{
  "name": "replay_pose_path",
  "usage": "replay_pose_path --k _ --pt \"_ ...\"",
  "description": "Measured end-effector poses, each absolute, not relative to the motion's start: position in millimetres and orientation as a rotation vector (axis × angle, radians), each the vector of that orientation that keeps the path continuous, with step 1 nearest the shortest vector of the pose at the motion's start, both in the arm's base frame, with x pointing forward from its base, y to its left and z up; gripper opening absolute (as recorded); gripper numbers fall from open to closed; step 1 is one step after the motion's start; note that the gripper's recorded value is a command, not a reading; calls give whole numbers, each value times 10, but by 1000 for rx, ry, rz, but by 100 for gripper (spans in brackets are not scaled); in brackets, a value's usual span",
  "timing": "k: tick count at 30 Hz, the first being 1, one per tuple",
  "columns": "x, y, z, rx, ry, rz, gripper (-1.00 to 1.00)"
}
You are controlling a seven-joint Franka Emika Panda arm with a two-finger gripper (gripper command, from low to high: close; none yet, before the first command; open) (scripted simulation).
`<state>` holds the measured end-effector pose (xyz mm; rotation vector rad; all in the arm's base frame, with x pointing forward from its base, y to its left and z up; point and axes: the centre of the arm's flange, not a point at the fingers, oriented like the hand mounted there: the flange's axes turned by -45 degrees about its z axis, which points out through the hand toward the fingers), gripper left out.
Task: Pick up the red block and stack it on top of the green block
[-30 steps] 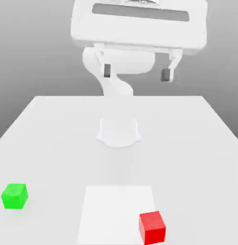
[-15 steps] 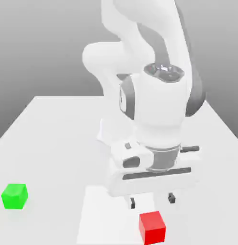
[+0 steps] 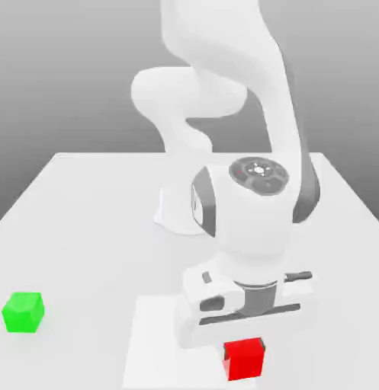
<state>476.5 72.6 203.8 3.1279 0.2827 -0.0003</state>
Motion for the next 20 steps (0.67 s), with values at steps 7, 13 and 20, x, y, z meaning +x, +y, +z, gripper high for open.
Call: replay_pose_path --k 7,13,20 --pt "4599 -997 2245 3061 -639 -7 -100" --pt "3929 -2394 2355 2789 -1433 -2 -100" --pt "3570 -2949 1847 2599 -1766 1 100"
